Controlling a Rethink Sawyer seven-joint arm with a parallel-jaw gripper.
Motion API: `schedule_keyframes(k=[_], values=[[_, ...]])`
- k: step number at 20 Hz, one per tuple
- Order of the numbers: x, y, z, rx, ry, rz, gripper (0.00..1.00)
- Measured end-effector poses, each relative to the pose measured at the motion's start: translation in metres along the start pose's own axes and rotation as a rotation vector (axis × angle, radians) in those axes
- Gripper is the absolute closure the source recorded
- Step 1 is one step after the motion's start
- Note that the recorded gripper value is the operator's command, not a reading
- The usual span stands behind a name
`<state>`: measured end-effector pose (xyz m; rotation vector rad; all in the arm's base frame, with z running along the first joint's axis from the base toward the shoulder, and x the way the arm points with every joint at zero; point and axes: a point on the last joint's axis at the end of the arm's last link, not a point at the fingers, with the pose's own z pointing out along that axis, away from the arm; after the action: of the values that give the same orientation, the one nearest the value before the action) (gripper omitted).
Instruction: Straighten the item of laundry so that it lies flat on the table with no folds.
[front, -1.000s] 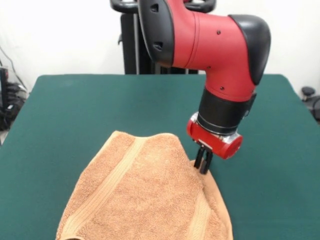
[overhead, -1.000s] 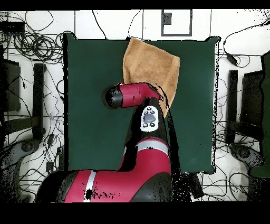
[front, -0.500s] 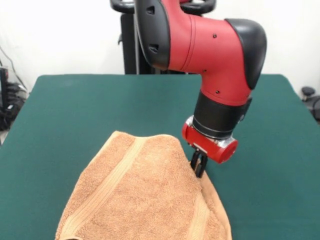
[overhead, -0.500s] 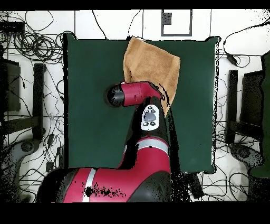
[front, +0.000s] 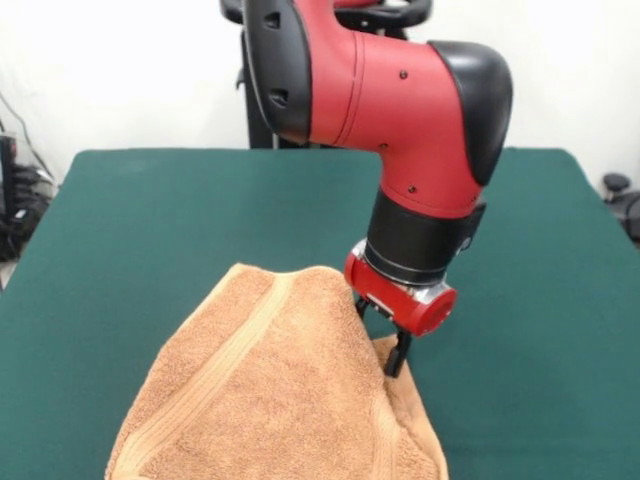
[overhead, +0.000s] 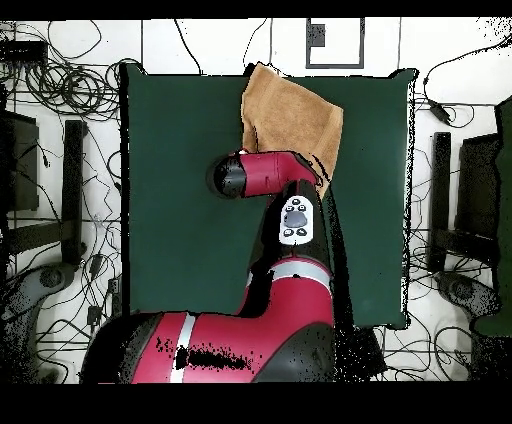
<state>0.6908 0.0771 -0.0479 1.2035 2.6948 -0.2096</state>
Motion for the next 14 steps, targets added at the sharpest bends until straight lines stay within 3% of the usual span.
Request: schedule_keyframes(k=[12, 13, 14], values=[[-0.0029, 0.0006, 0.0015, -0.007, 0.008, 0.010, 0.00], [-0.0064, 0.0046, 0.0018, -0.021, 0.012, 0.019, 1.00], [-0.0068, 0.0054, 0.0018, -0.023, 0.011, 0.019, 1.00]])
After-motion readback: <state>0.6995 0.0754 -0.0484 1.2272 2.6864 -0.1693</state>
